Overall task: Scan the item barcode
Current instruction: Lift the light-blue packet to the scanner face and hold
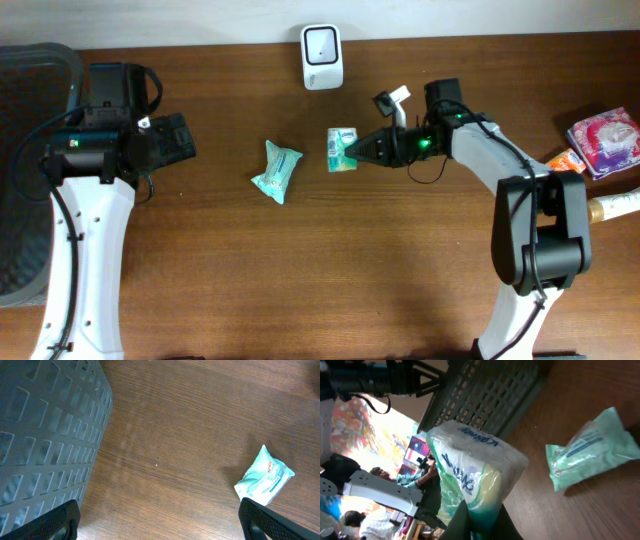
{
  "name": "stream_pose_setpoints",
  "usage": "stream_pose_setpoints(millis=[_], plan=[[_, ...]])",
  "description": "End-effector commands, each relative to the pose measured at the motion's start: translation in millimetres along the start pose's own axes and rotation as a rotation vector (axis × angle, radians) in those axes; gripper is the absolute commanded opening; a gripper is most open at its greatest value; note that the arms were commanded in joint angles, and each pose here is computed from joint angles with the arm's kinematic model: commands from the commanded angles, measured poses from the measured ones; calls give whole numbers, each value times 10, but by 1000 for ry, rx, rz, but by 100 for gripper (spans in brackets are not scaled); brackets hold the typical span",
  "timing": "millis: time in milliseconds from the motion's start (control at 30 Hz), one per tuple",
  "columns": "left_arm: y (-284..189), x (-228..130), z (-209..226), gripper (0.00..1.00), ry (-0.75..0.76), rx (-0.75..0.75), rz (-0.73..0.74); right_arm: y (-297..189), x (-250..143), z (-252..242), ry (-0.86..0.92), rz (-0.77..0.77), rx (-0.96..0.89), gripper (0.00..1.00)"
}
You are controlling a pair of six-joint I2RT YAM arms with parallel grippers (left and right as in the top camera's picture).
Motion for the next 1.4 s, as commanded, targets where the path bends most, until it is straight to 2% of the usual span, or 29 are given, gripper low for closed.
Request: stream_pose_setpoints(millis=[0,100,133,200,267,367,400,467,500,533,633,700,767,933,1067,1233,1300,1367], plan=[[-15,16,33,99,5,9,-7,107,27,63,-32,17,45,4],[-15,16,33,99,5,9,-7,114,24,63,-30,19,45,4],[-15,16,33,99,5,9,-7,123,14,-1,43,29,-14,4],[-15,16,33,99,5,9,-7,239,-84,-345,211,76,-352,4],[-15,16,33,99,5,9,-7,231,-38,-585,226,119,-789,4],[-15,16,33,99,5,9,-7,-85,377,-560,59,106,-1338,4],[-15,16,33,99,5,9,-7,-58,619,-538,-146,96,-1419,4],[-15,16,33,99,5,9,-7,83,858,-550,-393,103,-1394,4],[-15,16,33,99,5,9,-7,178,1126,-598,-624,65,-1385,4],[-15,16,33,99,5,9,-7,213,1274,-623,-718,9,-1384,4],[-15,16,33,99,5,9,-7,280,1649,-579,-898,-218,-1367,4],[-15,16,33,99,5,9,-7,289,1776,-551,-967,-315,-1357,4],[-15,16,33,99,5,9,-7,306,1793,-655,-1032,-319,-1366,4],[-15,16,33,99,5,9,-7,245,2087,-1025,-962,-246,-1418,4],[-15,16,33,99,5,9,-7,200,2008,-1178,-944,-125,-1442,4],[-15,16,33,99,5,9,-7,196,1935,-1231,-920,-73,-1444,4],[-15,16,33,99,5,9,-7,202,1823,-1301,-1047,153,-1485,4],[-15,16,33,99,5,9,-7,125,1831,-1301,-1037,177,-1591,4]])
Point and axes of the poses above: each gripper's point midway between its finger pads, its own y axis out along the fingers, its own z axis along the line the jaws close on, x = y × z, the point moved 6 cm from there along -y, back along the fingers, and after that the axes turned 2 degrees about y, right-handed, at the moved point
